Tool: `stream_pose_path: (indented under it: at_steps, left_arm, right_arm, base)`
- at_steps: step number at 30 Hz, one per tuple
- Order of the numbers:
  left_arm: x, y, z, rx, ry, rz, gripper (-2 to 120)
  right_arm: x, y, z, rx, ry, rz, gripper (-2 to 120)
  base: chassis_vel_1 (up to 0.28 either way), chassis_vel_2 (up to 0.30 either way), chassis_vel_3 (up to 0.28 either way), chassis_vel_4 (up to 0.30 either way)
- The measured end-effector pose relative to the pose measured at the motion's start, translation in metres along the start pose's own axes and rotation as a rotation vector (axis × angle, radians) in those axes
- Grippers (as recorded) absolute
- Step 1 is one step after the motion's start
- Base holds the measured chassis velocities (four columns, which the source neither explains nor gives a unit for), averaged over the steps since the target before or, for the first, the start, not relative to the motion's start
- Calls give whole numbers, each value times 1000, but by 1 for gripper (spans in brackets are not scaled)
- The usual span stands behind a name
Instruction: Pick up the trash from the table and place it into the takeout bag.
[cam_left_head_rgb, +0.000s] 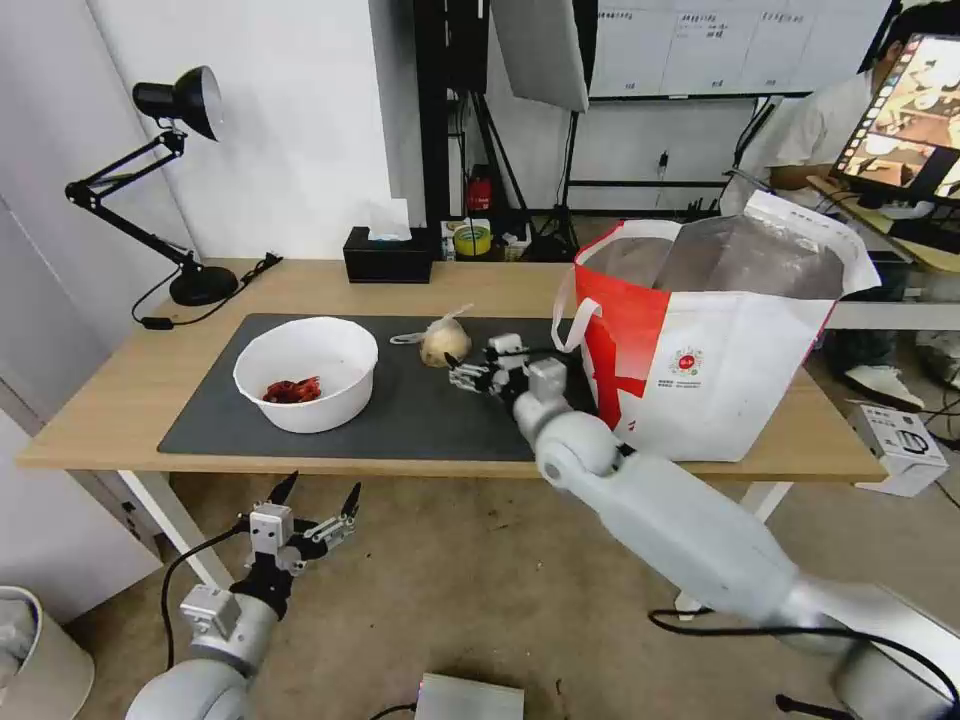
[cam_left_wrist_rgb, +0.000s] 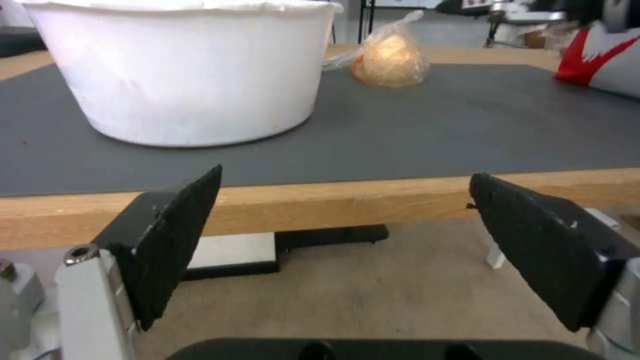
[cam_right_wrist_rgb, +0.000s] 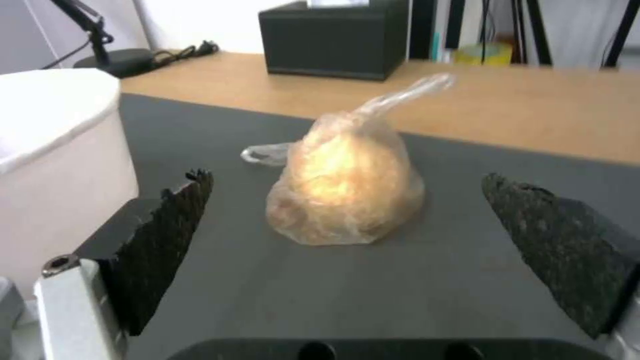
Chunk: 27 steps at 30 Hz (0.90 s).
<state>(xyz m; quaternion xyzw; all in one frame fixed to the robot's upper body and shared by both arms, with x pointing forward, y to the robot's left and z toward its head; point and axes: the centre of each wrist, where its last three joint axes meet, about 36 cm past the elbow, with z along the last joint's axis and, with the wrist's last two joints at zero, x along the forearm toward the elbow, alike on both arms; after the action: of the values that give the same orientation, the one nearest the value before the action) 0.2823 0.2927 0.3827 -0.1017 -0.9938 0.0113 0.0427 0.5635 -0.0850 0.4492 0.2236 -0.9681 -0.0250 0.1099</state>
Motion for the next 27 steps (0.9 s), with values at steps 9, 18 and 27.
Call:
stream_pose_path:
  at_steps: [9,18,27]
  left_arm:
    - [1,1,1,0,-1,-4,100]
    - [1,0,1,2,-4,0,100]
    - [2,2,0,-3,-8,-2,100]
  right_arm:
    - [-42,5,-14,-46,49,55,100]
    - [-83,10,-36,-37,66,78,100]
    - [-117,13,-47,-6,130,85,100]
  base:
    - [0,0,0,0]
    - [0,0,0,0]
    - [0,0,0,0]
